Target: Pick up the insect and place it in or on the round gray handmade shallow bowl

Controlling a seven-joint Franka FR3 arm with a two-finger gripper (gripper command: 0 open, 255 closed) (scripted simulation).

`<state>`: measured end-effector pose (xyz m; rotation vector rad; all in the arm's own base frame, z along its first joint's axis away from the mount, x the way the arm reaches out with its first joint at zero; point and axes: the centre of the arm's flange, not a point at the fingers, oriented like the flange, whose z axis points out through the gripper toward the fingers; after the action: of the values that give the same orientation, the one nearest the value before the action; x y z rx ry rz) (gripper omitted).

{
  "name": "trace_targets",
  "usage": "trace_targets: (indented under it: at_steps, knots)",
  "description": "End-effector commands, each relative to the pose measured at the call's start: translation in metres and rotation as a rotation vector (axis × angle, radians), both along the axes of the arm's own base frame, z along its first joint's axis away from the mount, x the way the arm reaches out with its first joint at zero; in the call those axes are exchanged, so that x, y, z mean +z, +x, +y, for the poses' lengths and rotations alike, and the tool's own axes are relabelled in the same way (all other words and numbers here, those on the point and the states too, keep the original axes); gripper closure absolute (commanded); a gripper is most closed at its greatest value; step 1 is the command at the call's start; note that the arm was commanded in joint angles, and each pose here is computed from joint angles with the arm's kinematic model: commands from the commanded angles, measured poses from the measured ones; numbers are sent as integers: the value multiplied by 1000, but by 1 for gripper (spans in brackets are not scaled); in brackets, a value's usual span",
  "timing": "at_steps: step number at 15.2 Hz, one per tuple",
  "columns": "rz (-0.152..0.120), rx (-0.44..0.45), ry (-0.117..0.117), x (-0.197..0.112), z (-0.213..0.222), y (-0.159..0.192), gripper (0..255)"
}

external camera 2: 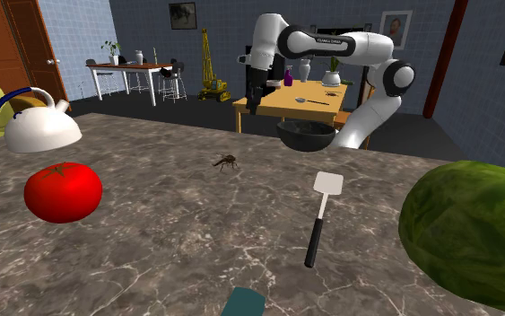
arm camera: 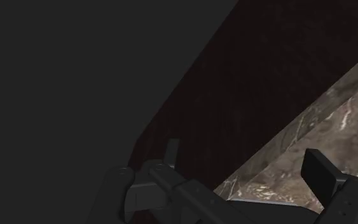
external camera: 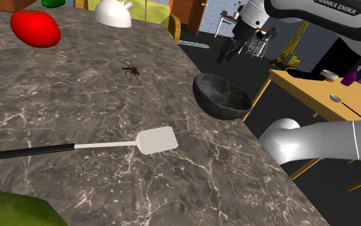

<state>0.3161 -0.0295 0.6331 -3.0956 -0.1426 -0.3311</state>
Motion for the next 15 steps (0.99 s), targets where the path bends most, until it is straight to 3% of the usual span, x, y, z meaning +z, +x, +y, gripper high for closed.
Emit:
trace_targets:
  at_steps: [1,15]
  knots:
    - [0,0,0,0,0,0,0]
    - [78,-68,-37,8,189,48,0]
